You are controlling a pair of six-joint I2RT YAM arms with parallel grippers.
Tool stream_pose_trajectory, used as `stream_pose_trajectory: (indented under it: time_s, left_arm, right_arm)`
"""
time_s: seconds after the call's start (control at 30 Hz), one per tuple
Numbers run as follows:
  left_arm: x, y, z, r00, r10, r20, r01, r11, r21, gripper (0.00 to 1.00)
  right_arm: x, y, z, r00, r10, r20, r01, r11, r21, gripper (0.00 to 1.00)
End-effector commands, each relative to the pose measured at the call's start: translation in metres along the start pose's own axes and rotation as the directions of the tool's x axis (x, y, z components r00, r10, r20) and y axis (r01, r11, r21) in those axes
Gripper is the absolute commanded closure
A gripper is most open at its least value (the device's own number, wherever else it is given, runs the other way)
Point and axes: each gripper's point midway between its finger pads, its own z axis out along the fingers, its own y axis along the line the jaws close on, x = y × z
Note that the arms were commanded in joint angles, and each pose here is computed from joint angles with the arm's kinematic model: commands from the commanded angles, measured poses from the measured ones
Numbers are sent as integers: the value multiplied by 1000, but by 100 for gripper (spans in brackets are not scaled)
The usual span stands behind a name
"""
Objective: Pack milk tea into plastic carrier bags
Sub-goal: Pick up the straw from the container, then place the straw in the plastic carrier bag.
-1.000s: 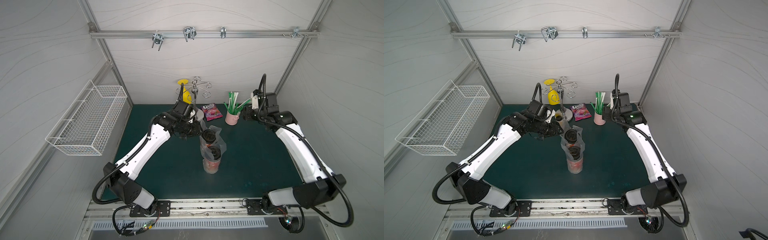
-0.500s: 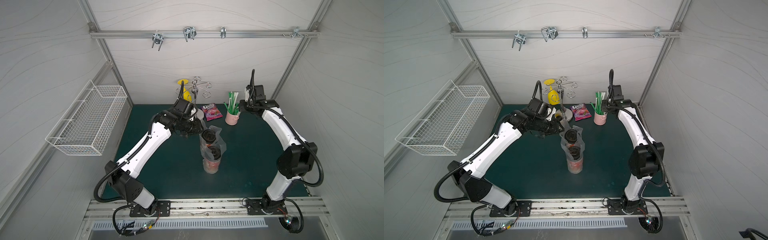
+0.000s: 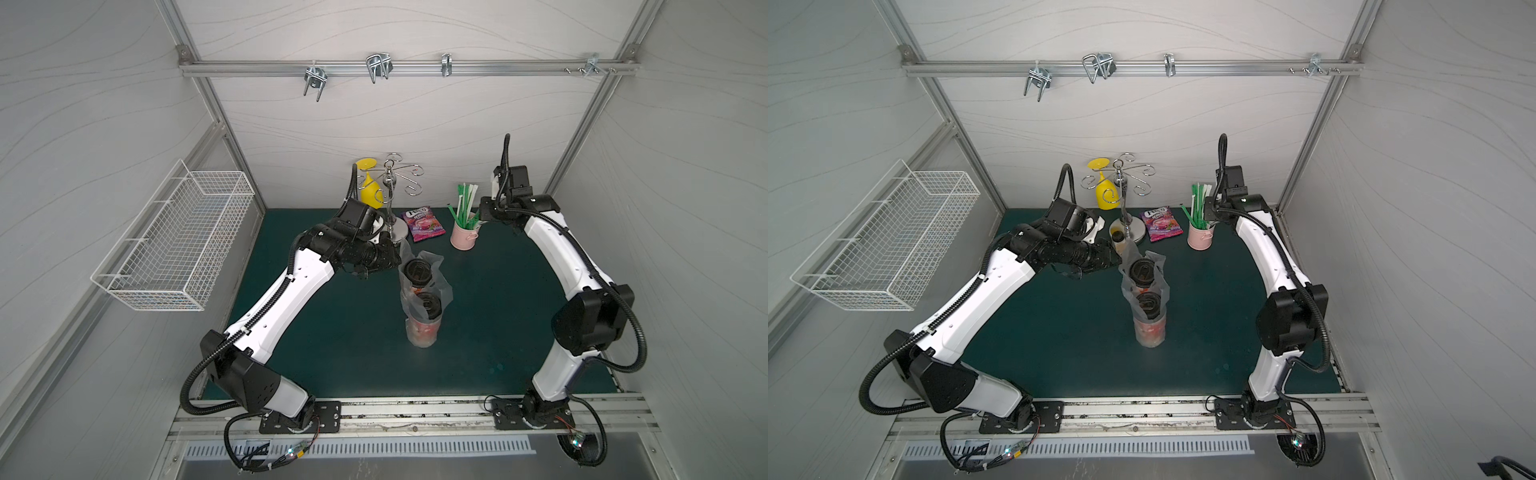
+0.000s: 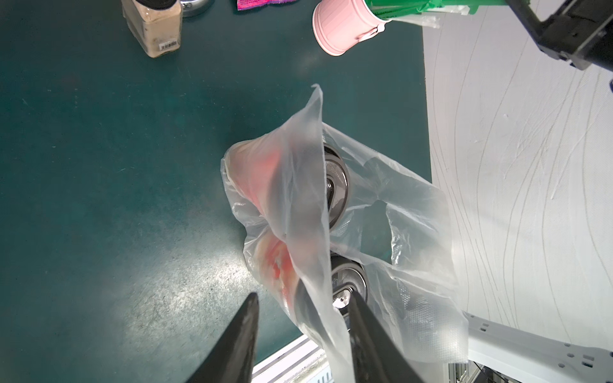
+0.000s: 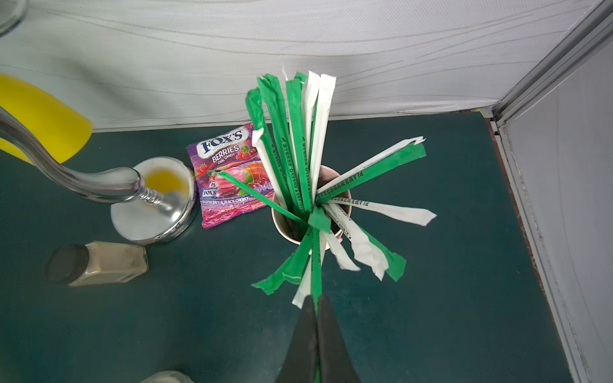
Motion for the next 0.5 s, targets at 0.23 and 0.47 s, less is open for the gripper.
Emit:
stream_pose_trajectory:
  time_s: [0.23,0.47]
  left_arm:
    - [-16,-12,1,999,9,35,-10,999,42,55]
    - [-27,-19,9,999,17,27,-19,998,52,55]
  right_arm:
    - [-18,8,-165,993,-56,104,56,998,-4,100]
    - [7,75,-260,966,-149,214,195,957,-215,100]
